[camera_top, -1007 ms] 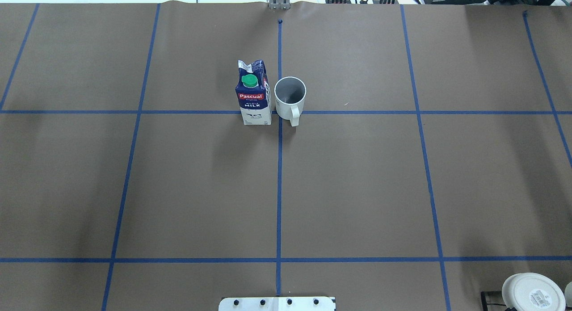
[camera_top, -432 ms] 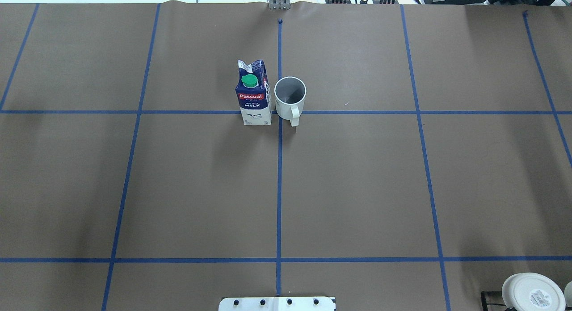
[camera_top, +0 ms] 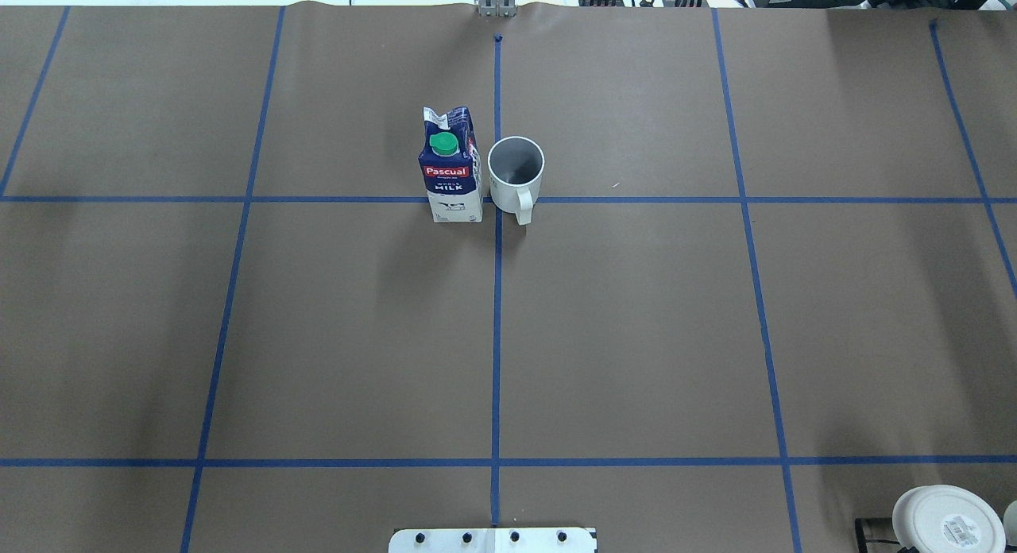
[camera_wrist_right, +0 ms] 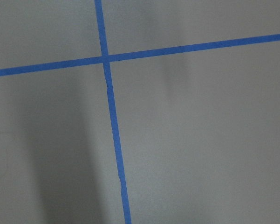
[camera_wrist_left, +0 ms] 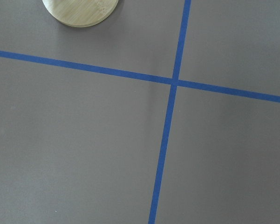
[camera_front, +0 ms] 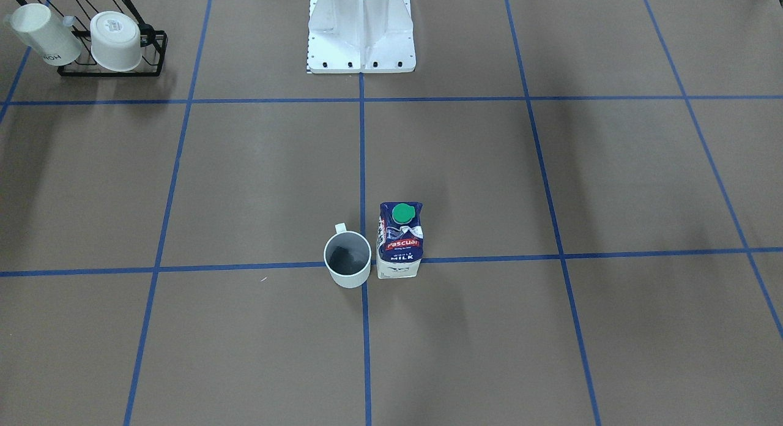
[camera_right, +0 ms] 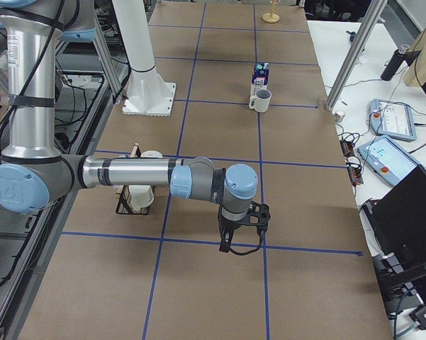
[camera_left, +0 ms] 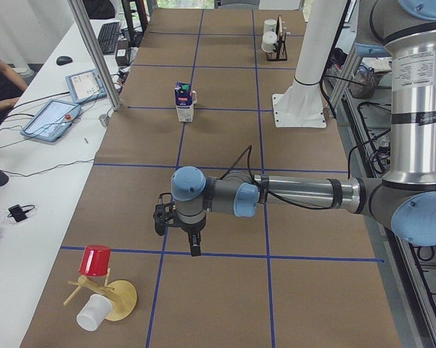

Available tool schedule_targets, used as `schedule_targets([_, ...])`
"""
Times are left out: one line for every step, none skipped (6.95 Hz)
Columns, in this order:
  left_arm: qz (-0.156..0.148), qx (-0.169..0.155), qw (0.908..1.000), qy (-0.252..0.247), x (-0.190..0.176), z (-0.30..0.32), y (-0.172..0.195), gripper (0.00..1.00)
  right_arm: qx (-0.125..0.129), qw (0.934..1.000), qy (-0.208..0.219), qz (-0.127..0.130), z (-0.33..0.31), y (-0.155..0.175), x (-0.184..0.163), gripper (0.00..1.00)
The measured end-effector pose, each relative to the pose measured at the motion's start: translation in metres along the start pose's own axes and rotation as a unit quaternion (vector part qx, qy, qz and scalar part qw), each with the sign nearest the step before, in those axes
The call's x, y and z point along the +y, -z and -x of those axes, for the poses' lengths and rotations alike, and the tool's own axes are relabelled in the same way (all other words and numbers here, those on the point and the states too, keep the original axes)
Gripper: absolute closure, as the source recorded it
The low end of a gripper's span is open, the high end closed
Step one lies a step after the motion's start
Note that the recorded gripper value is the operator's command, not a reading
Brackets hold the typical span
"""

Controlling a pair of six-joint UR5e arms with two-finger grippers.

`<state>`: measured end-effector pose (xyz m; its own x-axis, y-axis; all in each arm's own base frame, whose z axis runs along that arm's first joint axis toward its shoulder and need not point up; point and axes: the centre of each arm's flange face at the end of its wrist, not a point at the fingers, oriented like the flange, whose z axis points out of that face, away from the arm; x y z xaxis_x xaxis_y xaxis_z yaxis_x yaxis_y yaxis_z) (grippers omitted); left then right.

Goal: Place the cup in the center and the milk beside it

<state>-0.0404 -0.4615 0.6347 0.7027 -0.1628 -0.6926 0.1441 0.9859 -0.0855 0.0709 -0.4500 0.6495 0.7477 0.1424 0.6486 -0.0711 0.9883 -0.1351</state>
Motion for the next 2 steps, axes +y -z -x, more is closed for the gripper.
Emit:
schedule_targets([0.001,0.000,1.0000,0.000,0.0005,0.0004,-0.0007,0.02,0.000,1.0000,0.000,0.000,-0.0001,-0.0002,0.0002,0.00])
schedule_targets([0.001,0.000,1.0000,0.000,0.0008,0.0006,-0.0011,0.02,0.000,1.0000,-0.001,0.000,-0.0002,-0.0002,0.0003,0.00])
